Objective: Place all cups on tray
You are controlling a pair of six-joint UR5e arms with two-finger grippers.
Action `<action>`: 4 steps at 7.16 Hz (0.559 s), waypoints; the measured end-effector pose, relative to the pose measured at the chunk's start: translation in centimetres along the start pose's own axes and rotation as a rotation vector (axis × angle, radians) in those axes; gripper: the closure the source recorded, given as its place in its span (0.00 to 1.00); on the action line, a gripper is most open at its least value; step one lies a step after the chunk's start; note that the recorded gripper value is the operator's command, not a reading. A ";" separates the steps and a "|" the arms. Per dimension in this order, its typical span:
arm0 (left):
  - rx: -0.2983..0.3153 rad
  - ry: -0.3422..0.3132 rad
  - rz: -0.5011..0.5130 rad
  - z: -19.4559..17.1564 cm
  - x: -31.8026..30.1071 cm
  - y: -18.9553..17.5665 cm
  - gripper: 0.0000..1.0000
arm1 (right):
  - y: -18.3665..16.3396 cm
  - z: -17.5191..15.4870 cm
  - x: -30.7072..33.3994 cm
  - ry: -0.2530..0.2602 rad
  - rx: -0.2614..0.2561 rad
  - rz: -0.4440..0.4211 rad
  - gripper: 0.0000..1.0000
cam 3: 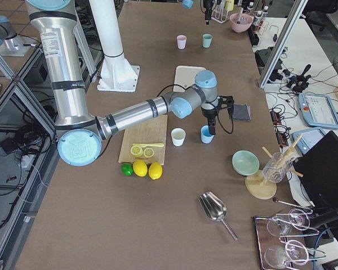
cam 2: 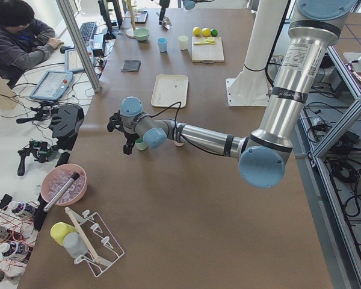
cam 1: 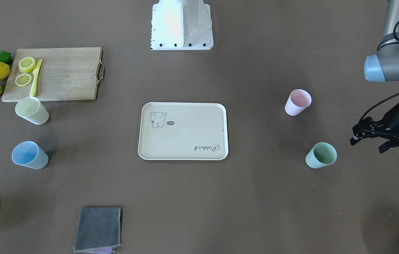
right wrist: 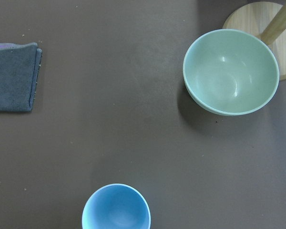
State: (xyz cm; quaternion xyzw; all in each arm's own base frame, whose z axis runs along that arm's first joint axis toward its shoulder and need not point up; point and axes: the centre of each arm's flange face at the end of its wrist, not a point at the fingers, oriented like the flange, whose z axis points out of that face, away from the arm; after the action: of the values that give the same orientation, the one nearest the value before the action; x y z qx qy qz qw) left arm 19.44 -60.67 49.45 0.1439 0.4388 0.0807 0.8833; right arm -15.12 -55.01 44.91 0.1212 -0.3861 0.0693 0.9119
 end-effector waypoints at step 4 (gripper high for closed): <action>-0.025 -0.002 0.007 4.4 2.5 0.6 0.47 | 0.2 0.3 -0.2 0.004 0.000 -0.003 0.00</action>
State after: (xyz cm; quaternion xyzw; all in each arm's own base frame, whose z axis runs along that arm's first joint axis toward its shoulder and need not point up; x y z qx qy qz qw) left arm 24.42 -60.30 50.31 0.1345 0.4364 0.0891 0.8852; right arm -15.48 -54.92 45.00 0.1215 -0.3840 0.0680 0.9128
